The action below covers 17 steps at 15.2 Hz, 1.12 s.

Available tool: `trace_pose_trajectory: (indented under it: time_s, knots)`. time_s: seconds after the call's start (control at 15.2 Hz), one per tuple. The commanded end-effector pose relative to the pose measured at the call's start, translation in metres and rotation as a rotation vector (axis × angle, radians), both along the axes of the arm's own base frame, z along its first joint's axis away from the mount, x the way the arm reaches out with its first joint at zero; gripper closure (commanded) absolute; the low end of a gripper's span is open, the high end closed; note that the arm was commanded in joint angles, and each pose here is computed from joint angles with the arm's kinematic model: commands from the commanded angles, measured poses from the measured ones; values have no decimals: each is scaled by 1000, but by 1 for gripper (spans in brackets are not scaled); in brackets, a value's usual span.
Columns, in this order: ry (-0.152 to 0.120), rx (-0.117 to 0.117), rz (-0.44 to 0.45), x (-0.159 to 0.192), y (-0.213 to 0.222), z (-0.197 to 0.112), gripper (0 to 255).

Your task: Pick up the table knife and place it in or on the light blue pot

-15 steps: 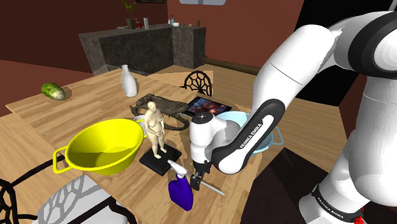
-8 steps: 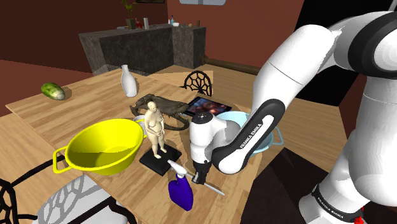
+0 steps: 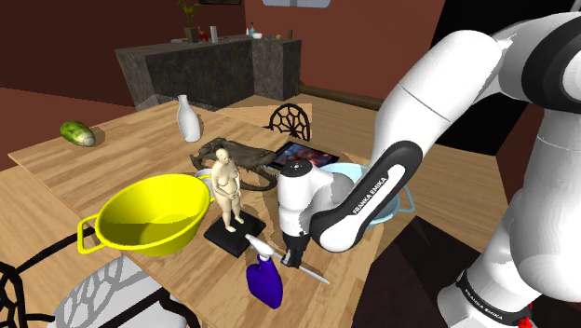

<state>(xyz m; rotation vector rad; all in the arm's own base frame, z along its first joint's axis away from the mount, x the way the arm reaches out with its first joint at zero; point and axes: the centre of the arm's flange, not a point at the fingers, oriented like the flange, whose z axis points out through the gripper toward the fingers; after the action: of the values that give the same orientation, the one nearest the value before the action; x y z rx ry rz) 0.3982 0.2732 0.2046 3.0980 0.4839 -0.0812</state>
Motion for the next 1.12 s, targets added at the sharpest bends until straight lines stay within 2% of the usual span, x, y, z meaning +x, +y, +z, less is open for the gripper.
trace_pose_trajectory:
  time_s: [0.0,1.06]
  knots:
    - [0,0,0,1,0,9,255]
    - [0,0,0,1,0,94,255]
